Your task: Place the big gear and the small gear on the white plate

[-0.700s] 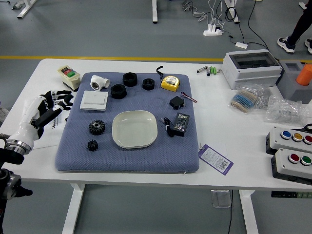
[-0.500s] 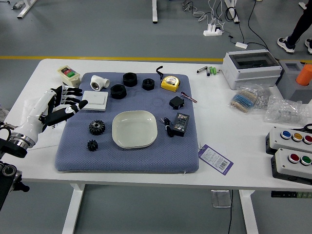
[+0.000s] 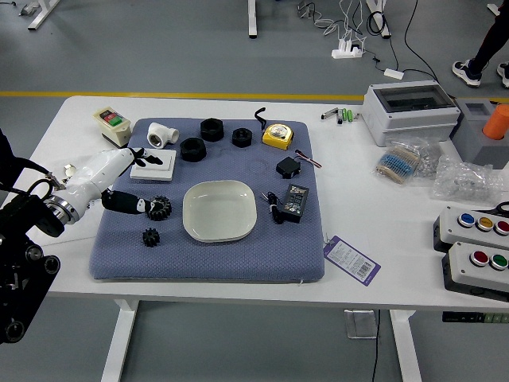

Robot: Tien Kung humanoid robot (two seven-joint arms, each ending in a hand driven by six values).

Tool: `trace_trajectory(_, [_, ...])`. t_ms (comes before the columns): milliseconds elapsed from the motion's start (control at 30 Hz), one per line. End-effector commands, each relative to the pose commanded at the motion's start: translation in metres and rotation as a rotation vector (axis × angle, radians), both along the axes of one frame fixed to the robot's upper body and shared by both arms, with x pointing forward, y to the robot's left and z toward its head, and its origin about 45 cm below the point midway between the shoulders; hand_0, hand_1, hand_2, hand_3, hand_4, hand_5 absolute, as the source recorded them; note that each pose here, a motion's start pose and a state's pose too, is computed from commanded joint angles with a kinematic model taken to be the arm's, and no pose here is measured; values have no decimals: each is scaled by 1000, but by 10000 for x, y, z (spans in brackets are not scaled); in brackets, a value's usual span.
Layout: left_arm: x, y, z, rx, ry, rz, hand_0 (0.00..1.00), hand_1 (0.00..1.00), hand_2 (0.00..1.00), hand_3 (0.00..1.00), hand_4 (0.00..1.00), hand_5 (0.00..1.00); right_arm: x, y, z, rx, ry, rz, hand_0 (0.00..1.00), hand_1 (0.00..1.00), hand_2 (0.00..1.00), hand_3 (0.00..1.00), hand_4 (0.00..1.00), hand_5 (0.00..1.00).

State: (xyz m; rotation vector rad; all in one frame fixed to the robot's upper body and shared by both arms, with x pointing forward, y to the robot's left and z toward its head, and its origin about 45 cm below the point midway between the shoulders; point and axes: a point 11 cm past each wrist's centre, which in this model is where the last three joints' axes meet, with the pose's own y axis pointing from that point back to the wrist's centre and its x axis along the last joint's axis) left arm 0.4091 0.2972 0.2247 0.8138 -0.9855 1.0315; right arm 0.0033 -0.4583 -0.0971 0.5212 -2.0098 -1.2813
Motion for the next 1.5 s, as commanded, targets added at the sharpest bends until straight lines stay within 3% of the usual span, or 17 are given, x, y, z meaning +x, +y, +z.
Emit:
trace_trajectory(300, [164, -108, -123, 70, 35, -33, 669, 701, 756, 659, 958, 151, -2, -19, 8, -5, 1, 0, 701, 724, 767, 595, 827, 684])
trace_trajectory(567, [212, -199, -195, 125, 58, -71, 664, 699, 748, 639, 950, 133, -12, -25, 10, -7, 3, -1, 702, 724, 767, 593, 826, 684])
trace_trajectory(1000, [251, -187, -383, 169, 122, -67, 665, 695, 748, 639, 945, 129, -72, -8, 0, -4, 15, 0, 702, 724, 767, 593, 826, 684])
trace_trajectory(1500, [319, -155, -428, 202, 131, -55, 660, 685, 736, 618, 938, 120, -55, -14, 4, -4, 13, 1, 701, 725, 767, 593, 826, 684])
